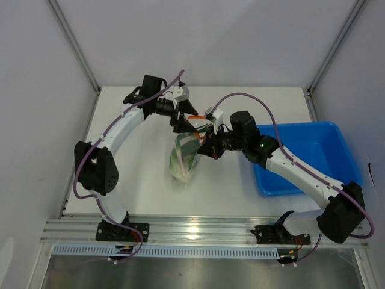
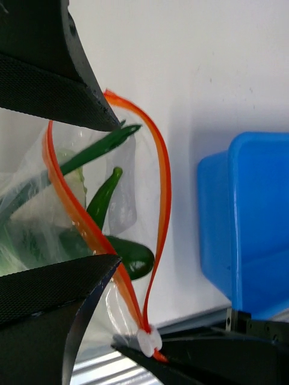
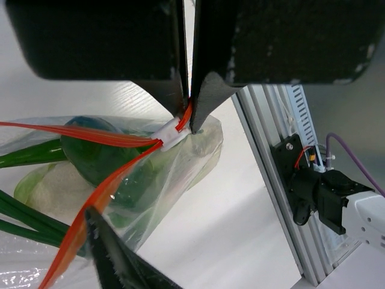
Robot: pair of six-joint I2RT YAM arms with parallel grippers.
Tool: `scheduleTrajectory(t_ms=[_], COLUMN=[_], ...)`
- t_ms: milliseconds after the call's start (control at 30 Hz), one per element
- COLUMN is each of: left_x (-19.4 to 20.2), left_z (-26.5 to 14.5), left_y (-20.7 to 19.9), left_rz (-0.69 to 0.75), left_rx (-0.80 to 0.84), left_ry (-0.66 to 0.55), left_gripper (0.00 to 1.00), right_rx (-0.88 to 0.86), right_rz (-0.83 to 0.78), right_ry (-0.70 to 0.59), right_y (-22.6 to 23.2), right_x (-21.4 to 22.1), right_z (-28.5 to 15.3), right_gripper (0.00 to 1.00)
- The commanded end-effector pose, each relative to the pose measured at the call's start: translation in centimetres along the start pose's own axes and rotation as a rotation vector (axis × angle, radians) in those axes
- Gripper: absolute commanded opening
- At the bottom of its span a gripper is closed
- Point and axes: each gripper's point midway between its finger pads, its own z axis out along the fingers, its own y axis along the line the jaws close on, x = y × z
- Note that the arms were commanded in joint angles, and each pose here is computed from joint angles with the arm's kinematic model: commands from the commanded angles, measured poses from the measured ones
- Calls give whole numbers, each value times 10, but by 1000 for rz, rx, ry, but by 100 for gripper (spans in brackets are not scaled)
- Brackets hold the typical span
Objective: Place the food in the zip-top bag and seal the zipper
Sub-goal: Pick up the zipper food storage bag at the center of the board.
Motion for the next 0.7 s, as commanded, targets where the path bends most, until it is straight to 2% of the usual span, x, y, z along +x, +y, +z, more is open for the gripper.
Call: scheduleTrajectory(t_ms=[0,233,433,567,667], left_x=[-15,-19,-2,10,19], left_z=[1,-11,0,6,6], left_y=[-29,-54,-62,-66,-67], left_rz=[17,-27,-91,-105,-120], left_rx=[135,191,211,206,177], left_ry=[-69,-130,-70,-11,13], left_gripper=[82,80,80,74,41], right_rx=[-35,-45,-34,-34,-30], right_rz=[-56,-58,-64,-67,-67], right_ry=[-52,-49,-58,-54,-56], right_y=[7,9,9,7,4], right_x=[-25,-24,-27,-26,-25], right_z=[-2,-2,-6,-7,-5], right_gripper=[0,0,0,0,0])
